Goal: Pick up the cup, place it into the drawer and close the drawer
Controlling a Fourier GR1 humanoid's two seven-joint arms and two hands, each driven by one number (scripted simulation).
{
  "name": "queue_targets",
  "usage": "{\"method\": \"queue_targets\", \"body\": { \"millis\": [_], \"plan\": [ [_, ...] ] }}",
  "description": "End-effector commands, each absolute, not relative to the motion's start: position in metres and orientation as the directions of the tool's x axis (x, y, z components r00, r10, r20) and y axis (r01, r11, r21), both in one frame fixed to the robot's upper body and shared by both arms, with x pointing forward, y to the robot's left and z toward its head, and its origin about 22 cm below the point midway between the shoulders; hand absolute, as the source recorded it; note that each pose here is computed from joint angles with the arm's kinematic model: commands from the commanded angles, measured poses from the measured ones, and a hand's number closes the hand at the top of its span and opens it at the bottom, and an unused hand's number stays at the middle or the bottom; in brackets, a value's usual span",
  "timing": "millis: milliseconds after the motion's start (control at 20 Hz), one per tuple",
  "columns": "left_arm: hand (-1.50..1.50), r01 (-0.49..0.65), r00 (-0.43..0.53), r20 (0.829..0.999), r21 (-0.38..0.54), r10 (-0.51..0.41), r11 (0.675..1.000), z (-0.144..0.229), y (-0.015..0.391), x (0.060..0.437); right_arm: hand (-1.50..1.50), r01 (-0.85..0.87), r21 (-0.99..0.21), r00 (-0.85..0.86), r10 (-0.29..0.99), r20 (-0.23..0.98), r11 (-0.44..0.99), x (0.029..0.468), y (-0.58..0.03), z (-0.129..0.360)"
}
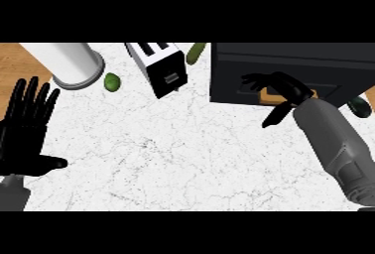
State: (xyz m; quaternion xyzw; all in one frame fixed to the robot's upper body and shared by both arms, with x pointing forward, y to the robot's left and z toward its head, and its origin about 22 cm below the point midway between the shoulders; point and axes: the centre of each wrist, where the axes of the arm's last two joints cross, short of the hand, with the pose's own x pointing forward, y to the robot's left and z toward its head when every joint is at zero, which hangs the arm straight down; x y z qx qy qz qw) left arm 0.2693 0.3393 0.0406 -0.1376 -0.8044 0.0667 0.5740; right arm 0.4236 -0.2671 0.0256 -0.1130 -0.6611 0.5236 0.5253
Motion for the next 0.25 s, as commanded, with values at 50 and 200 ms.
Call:
{"method": "queue_targets", "body": {
  "millis": [50,200],
  "plan": [
    [-1.50,0.155,-0.319,0.906,-0.241,0.279,0.958,0.052,0.337,0.278,-1.50,-0.337,-0.824,-0.301,0.776,0.554,0.457,0.437,-0.280,0.052],
    [-1.50,0.159,-0.297,0.912,-0.245,0.283,0.956,0.041,0.333,0.275,-1.50,-0.341,-0.823,-0.297,0.779,0.553,0.455,0.438,-0.284,0.054]
  ]
}}
